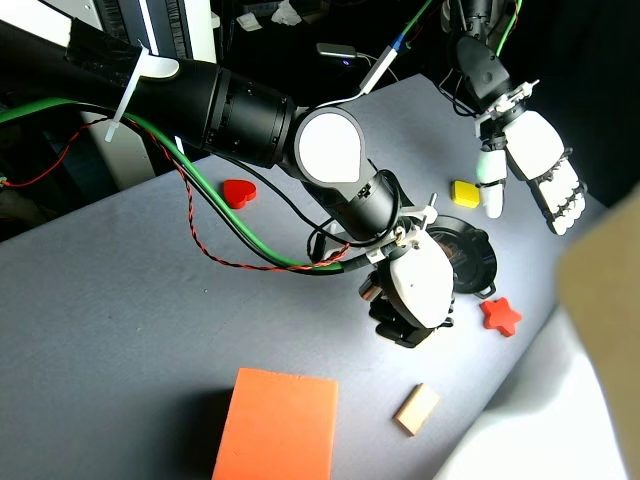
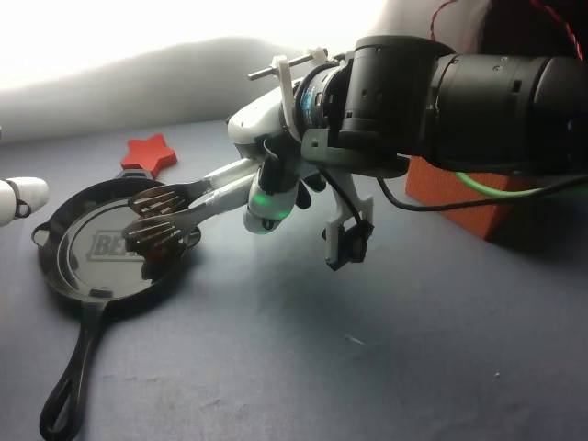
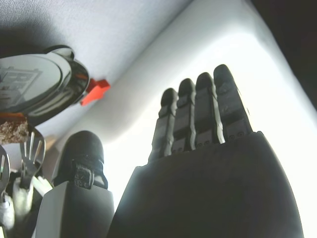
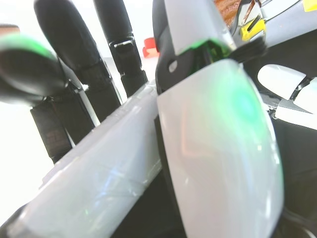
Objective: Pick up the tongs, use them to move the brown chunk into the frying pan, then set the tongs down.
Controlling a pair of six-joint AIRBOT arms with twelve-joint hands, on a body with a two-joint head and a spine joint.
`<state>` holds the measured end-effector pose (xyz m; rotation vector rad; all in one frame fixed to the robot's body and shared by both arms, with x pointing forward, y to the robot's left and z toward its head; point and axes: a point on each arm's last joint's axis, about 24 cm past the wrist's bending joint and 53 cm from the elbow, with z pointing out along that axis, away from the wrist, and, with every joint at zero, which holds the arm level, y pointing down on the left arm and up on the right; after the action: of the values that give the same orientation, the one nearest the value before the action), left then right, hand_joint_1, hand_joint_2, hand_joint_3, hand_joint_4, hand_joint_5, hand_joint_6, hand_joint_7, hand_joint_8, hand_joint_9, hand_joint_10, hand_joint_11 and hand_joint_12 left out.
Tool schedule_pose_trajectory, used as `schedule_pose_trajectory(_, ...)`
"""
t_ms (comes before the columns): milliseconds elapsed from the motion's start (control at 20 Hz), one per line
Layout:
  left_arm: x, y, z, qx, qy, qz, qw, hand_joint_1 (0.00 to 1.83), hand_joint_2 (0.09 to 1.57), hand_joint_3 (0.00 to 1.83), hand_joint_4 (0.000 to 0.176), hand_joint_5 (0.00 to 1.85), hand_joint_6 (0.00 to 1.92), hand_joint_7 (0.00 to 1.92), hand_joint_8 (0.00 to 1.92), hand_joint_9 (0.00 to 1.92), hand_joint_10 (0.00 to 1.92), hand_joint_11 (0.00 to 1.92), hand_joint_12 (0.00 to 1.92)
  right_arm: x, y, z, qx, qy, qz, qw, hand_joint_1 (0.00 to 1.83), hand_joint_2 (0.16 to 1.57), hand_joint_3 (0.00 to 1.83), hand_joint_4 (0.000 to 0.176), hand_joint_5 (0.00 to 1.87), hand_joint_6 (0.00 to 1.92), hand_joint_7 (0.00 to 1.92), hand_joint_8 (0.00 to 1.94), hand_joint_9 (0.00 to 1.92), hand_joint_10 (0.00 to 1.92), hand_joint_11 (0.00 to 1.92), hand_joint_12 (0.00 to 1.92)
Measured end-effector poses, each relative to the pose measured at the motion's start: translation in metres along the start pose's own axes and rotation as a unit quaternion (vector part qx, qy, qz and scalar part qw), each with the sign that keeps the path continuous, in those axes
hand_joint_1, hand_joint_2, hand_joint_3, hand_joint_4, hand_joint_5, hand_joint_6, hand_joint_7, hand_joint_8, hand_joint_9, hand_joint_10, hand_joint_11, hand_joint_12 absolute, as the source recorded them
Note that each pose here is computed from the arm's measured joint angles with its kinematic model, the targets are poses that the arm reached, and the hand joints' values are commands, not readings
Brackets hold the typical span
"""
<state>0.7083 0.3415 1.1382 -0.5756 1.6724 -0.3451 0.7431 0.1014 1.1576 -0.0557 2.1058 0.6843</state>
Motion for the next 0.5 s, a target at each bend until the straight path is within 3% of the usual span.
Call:
schedule_pose_trajectory(100,0.0000,0.0001,0.0000,0.000,0.000,0.000,1.0000,0.07,1.28,0.00,0.000,0.08,0.01,0.09,0.00,0.05,0.00,0.00,0.19,-0.0002,-0.0003,0.0000,0.000,0.000,-0.002,1.0000,0.98,1.23,0.00,0.000,0.84,1.17,1.26,0.68,1.12,1.26,0.87,1.70)
schedule_pose_trajectory(150,0.0000,0.0001,0.0000,0.000,0.000,0.000,1.0000,0.06,1.28,0.00,0.000,0.08,0.00,0.09,0.00,0.04,0.00,0.00,0.18,-0.0001,-0.0003,-0.0001,0.000,0.000,-0.001,1.0000,0.79,1.29,0.01,0.000,0.94,0.83,1.25,0.67,1.10,1.26,0.84,1.70)
schedule_pose_trajectory(250,-0.0001,-0.0002,0.0001,0.000,0.000,0.000,1.0000,0.02,1.29,0.00,0.003,0.04,0.00,0.05,0.00,0.02,0.00,0.00,0.13,0.0005,0.0007,-0.0004,-0.001,0.000,-0.003,1.0000,0.73,1.30,0.00,0.000,1.08,0.48,1.21,0.62,1.04,1.14,0.76,1.58)
schedule_pose_trajectory(500,0.0005,-0.0028,-0.0006,0.001,0.000,-0.003,1.0000,0.04,1.29,0.00,0.000,0.08,0.01,0.07,0.00,0.02,0.00,0.00,0.15,-0.0034,0.0057,-0.0056,-0.008,-0.002,-0.001,1.0000,0.77,1.27,0.00,0.000,1.10,0.35,1.20,0.52,1.03,0.97,0.77,1.46)
